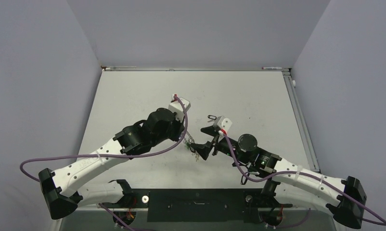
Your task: Put the keys on the keyring
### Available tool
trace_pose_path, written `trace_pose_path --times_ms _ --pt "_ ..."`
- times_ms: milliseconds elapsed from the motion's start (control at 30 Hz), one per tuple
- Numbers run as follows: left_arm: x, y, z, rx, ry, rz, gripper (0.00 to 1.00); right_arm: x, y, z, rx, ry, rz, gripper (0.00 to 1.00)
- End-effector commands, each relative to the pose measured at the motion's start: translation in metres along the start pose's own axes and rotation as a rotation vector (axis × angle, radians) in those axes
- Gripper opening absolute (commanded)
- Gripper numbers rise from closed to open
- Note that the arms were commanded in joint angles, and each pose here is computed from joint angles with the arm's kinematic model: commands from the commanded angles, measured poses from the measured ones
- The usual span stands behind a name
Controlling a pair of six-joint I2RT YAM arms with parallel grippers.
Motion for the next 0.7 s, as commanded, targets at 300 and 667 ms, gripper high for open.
trace_pose_path --times_ms 300,667 --pt "0.031 -0.02 -0.002 -0.072 -0.139 -0.094 0.0 -0.023 0.045 -0.007 -0.044 -0.038 0.02 0.37" --pt "0.031 -0.031 -0.005 -0.202 -0.172 -0.204 0.0 -0.01 0.044 0.005 0.058 -0.108 0.047 0.07"
Point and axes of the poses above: each gripper's point midway between its finger pads, its own y axis out along the fingers, its own z axis along the line the jaws close on, x = y × z, the point moved 4 cm from there along -y, back along the fingers, and after that the axes turned 1 degree about -y, right-handed, at the moved point
